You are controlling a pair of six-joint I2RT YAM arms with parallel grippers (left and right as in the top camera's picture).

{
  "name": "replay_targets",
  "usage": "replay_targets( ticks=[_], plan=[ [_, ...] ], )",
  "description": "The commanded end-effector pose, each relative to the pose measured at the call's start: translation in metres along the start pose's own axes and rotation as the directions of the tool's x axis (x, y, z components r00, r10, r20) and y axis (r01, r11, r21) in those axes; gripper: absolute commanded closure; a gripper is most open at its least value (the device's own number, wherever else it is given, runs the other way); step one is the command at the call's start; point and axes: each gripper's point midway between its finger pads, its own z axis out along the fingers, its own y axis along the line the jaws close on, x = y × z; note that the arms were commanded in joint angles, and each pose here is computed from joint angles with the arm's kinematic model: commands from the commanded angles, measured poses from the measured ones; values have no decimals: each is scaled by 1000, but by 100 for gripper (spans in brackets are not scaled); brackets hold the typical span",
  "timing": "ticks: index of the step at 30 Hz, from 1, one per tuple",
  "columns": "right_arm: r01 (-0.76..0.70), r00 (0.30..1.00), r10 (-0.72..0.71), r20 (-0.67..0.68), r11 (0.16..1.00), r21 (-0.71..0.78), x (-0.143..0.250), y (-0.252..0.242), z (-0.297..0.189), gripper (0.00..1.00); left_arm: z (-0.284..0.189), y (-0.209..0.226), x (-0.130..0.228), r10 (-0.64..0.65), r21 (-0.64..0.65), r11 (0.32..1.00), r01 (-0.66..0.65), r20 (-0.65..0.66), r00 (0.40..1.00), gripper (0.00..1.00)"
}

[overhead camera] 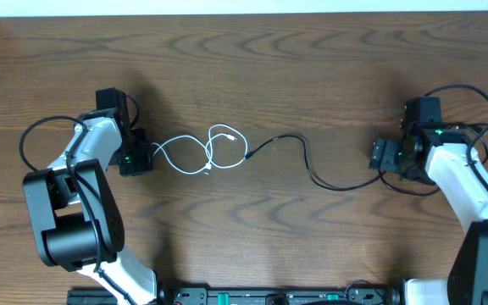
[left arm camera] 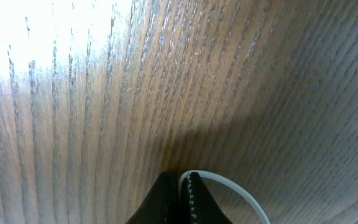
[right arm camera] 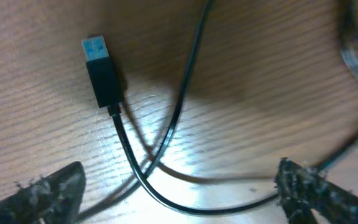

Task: Untangle cables

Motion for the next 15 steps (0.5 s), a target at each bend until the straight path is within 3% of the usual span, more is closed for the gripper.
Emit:
replay_targets(
  ticks=[1,3,6,11,15],
  plan=[
    [-5,997,2,-73,999,-33,20,9,18,12,4,8,-6,-1,-30,1000,2,20,1000,92],
    [3,996,-6,-93,999,-32,26,11,26,17,4,8,-5,-2,-30,1000,2,20,1000,92],
    [14,993,-17,-117,1000,-26,30,14,37,33,4,8,-5,-2,-30,1000,2,20,1000,92],
    [39,986,-40,-159,999,-8,39,17,53,46,4,8,-5,-2,-30,1000,2,20,1000,92],
    [40,986,-39,-164,999,0,39,16,60,91,4,8,-6,-1,-30,1000,2,20,1000,92]
  ],
)
